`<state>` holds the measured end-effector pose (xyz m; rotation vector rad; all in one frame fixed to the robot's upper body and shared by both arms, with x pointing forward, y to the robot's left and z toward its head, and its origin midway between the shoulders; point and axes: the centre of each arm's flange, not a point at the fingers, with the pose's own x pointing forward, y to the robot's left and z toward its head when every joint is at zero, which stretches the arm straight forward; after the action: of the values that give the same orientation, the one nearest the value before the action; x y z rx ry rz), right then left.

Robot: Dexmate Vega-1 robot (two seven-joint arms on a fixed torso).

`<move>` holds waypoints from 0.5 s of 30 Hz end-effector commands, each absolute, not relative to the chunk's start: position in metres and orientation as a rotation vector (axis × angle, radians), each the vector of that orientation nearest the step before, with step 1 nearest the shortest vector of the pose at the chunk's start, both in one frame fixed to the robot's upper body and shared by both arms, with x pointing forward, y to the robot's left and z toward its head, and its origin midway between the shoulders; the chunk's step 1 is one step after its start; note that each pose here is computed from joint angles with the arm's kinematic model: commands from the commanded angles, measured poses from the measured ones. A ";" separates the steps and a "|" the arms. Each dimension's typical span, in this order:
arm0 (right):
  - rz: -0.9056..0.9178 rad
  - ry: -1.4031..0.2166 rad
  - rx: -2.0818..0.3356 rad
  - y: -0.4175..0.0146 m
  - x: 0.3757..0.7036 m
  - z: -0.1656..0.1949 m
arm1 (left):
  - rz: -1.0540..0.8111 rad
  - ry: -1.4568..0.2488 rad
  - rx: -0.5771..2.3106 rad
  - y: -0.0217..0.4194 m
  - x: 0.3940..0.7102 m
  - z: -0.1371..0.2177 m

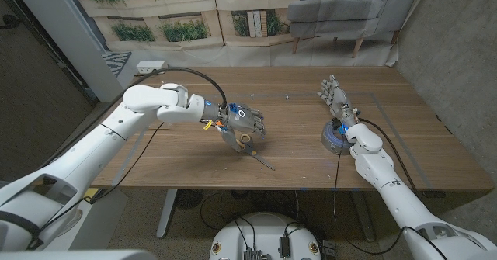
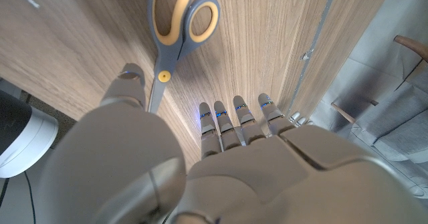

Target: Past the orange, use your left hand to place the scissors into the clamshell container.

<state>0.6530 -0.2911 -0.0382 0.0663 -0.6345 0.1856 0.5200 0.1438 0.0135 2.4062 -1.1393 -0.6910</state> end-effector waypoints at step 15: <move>0.185 -0.627 0.064 -0.290 0.655 -0.039 | -0.736 -1.127 2.422 0.145 0.533 -0.003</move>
<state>0.6546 -0.2903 -0.0376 0.0635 -0.6317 0.1875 0.5292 0.1449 0.0052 2.4186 -1.1216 -0.7168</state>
